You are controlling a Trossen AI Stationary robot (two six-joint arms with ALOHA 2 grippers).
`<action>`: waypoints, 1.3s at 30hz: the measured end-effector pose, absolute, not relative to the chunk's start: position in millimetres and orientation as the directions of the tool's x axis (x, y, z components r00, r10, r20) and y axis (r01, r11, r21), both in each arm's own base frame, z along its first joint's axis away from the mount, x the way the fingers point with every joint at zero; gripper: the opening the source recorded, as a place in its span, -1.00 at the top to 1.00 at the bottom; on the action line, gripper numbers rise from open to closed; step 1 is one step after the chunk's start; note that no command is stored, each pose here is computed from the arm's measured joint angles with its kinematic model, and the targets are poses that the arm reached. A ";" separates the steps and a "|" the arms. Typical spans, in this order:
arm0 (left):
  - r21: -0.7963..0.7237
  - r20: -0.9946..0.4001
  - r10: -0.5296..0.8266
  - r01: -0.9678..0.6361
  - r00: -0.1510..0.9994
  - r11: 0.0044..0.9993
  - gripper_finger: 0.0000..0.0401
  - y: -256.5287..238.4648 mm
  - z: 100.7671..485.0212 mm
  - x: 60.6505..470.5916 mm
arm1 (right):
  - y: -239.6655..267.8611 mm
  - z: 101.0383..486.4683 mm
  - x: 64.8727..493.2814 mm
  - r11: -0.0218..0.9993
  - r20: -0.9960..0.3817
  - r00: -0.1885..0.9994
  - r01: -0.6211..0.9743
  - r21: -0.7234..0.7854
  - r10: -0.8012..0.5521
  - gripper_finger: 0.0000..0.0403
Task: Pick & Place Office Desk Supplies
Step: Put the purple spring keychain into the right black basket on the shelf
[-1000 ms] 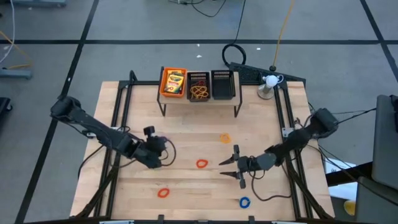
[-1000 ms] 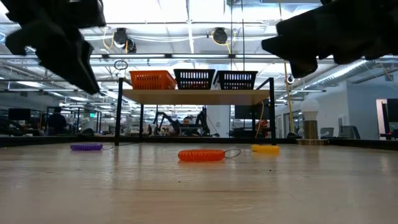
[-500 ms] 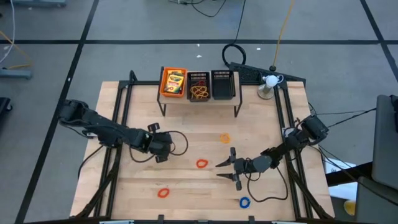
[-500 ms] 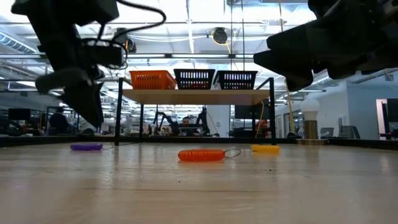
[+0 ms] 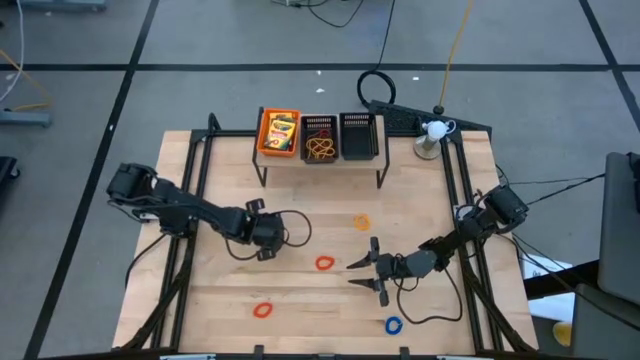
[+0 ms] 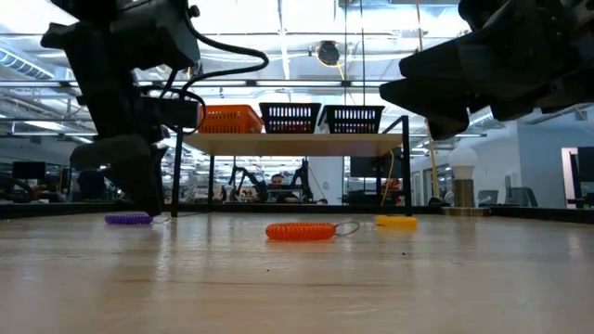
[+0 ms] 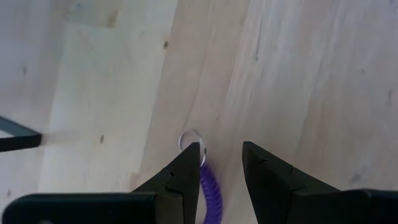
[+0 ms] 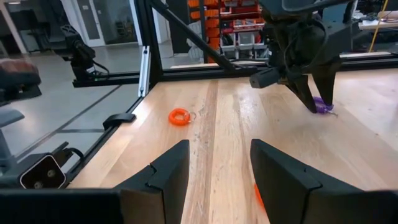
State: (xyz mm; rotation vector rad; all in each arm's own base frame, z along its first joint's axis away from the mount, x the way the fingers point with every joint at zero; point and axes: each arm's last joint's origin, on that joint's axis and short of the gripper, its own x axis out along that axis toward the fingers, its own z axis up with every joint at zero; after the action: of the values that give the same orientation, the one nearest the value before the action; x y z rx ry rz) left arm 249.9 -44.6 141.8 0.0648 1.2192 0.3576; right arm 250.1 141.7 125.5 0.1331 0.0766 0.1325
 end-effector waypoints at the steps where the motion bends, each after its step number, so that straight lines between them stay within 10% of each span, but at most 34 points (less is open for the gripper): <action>1: 0.239 -0.907 0.303 -0.237 0.294 0.942 0.41 -43.7 140.3 250.9 | 141.7 125.5 250.1 0.982 -0.068 0.988 -0.126 0.140 0.137 0.21; 19: 0.265 -0.918 0.330 -0.280 0.220 0.923 0.43 -26.0 135.2 250.3 | 141.7 125.3 250.1 0.982 -0.070 0.988 -0.126 0.140 0.137 0.21; 26: 0.269 -0.931 0.320 -0.267 0.174 0.925 0.93 -21.6 134.3 246.7 | 141.7 125.3 250.1 0.982 -0.070 0.988 -0.126 0.140 0.137 0.21; 39: 0.290 -0.885 0.358 -0.247 0.299 0.924 1.00 -29.6 155.3 265.0 | 141.7 125.3 250.1 0.982 -0.070 0.988 -0.126 0.140 0.137 0.21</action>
State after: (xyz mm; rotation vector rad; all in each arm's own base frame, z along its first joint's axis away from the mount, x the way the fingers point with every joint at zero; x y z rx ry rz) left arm 265.0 -29.6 155.3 0.1057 1.2022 0.4026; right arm 250.1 141.7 125.3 0.1354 0.0792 0.1326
